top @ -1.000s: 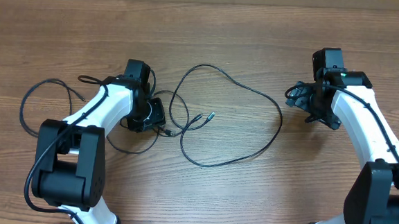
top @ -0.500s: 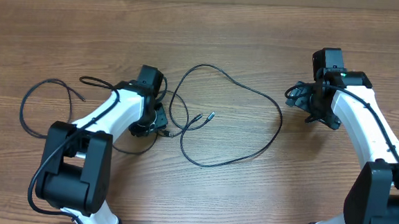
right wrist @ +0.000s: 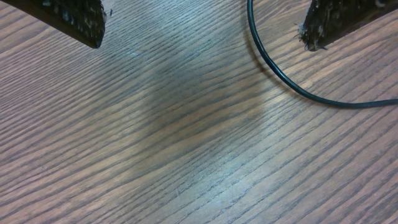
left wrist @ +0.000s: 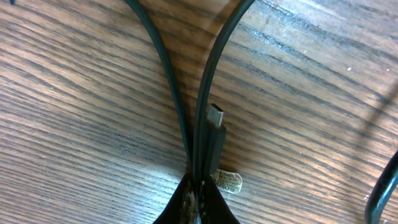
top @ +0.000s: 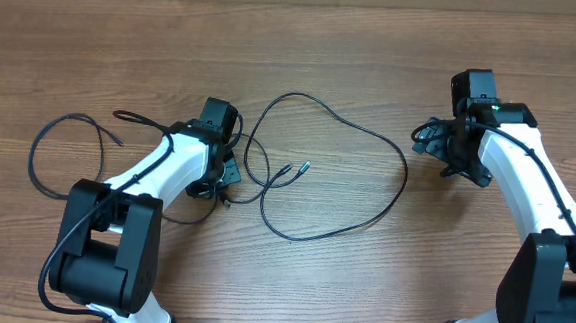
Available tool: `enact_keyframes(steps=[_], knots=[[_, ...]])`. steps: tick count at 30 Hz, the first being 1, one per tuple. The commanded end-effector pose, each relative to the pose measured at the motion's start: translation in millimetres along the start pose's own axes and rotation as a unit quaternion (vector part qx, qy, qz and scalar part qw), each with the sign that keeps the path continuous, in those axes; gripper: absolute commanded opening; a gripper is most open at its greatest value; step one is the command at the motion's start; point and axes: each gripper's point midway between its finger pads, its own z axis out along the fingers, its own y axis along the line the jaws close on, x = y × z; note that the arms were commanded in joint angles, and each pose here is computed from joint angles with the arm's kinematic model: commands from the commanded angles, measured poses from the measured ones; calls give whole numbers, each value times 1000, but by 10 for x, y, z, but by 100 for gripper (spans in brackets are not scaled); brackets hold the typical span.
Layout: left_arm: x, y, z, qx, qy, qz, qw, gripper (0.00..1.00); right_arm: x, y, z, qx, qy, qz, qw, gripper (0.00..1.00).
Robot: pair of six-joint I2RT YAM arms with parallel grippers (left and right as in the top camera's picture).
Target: Untangle cables
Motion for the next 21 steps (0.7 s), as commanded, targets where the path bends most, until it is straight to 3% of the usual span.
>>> enact_keyframes(steps=[1,13,21], knots=[[164,118,27,-10,19,27,999,4,11,-19,27,8,0,-2,1000,100],[-155,0,-987,84,-127,29,988,4,11,-19,27,8,0,-2,1000,100],[-211,11,-1225,102,-164,24,981,4,11,-19,27,8,0,-2,1000,100]])
